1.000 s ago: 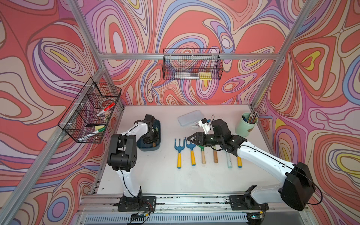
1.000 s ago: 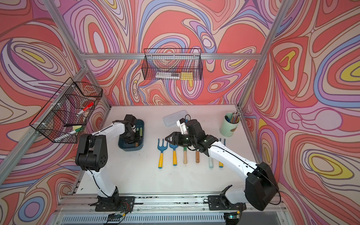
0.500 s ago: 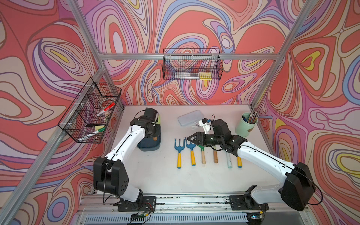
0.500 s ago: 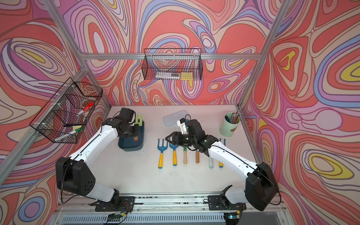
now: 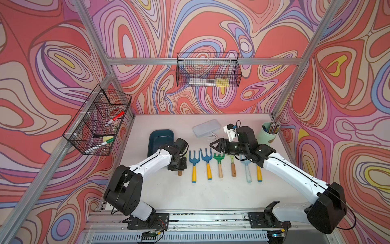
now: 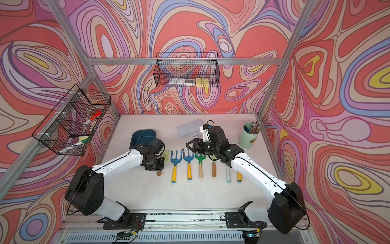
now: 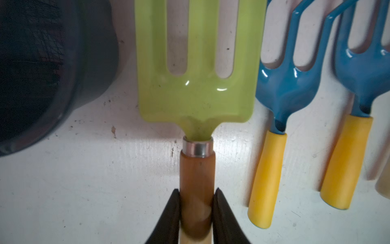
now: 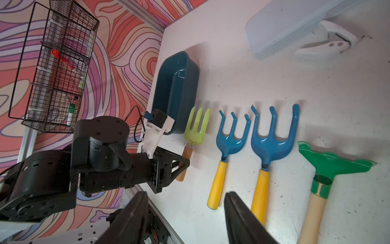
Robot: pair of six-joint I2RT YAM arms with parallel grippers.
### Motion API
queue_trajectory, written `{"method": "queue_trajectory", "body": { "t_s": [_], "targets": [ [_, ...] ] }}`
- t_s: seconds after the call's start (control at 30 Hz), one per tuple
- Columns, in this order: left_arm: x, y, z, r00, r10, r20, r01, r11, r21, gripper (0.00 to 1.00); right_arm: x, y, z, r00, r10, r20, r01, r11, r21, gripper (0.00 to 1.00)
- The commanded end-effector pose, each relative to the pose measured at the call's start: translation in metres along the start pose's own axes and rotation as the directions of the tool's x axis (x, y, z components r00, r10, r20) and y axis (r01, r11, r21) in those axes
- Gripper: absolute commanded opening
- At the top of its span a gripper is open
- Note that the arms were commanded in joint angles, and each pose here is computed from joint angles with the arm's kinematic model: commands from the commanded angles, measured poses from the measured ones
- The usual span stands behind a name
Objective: Take the hand rake out of the storage box
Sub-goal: Place the rake at the center of the board.
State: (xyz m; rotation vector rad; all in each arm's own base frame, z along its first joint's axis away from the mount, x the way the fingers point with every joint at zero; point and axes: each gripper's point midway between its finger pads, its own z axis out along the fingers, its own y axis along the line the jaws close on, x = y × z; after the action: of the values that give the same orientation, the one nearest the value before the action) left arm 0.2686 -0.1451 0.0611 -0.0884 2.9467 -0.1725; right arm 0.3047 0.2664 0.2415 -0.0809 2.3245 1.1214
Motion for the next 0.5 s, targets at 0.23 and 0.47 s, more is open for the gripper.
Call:
{"method": "queue_trajectory", "body": {
  "t_s": [0.23,0.47],
  "targets": [
    [0.001,0.002,0.021,1.000,-0.008,0.004,0.008,1.000,-0.008,0.18,-0.002,0.004,-0.003,1.000,-0.020,0.003,0.020,1.000,-0.008,0.59],
    [0.010,0.007,0.027,1.000,-0.010,-0.013,0.010,1.000,-0.015,0.18,0.001,0.003,-0.005,1.000,-0.021,0.002,0.021,1.000,-0.007,0.59]
  ]
}}
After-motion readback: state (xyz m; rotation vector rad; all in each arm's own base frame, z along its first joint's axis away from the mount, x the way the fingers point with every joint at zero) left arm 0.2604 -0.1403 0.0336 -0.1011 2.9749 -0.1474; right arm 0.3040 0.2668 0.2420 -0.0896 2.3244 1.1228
